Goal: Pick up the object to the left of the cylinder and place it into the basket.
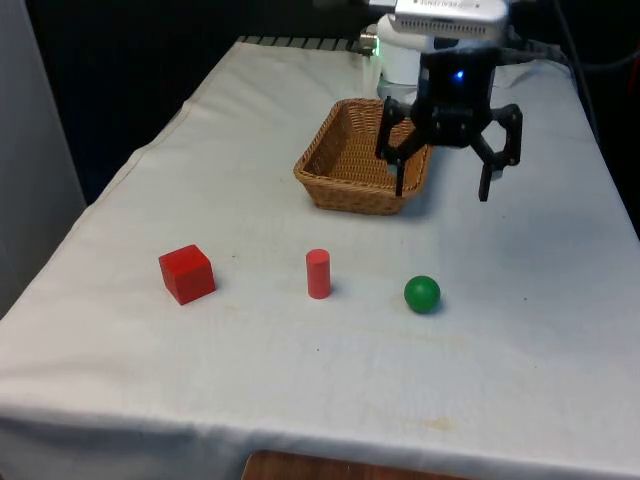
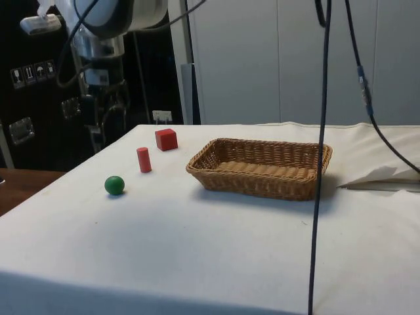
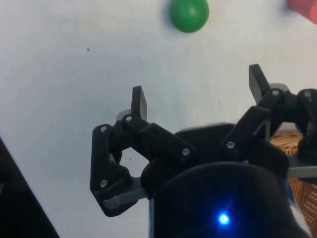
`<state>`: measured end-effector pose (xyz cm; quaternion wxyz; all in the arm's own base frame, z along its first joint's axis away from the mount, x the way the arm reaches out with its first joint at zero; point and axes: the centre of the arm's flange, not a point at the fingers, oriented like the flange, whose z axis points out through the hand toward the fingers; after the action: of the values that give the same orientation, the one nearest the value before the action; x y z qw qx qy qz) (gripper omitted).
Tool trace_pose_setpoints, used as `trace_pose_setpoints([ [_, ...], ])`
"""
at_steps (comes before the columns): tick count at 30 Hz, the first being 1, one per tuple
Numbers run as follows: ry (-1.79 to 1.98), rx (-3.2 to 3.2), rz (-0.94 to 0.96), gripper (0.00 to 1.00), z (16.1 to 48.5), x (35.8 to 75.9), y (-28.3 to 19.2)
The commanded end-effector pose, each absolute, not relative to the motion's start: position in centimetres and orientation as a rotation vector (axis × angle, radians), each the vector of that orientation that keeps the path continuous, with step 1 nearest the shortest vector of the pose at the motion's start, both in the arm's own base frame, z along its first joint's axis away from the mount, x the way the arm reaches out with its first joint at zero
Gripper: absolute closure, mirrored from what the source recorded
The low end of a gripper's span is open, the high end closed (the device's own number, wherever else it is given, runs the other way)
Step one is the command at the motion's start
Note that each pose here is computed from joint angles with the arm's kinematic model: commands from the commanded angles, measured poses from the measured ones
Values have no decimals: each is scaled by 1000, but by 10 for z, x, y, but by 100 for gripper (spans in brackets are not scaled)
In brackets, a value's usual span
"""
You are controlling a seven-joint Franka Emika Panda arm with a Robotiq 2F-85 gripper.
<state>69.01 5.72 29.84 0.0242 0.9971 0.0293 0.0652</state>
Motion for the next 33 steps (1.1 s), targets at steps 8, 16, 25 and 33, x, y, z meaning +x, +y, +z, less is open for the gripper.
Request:
trace_pose_setpoints([
  [8, 109, 3091, 217, 0, 274, 697, 59],
  [16, 109, 3079, 236, 0, 258, 700, 59],
  [25, 97, 3073, 260, 0, 234, 708, 58],
  [33, 87, 3095, 275, 0, 218, 711, 58],
])
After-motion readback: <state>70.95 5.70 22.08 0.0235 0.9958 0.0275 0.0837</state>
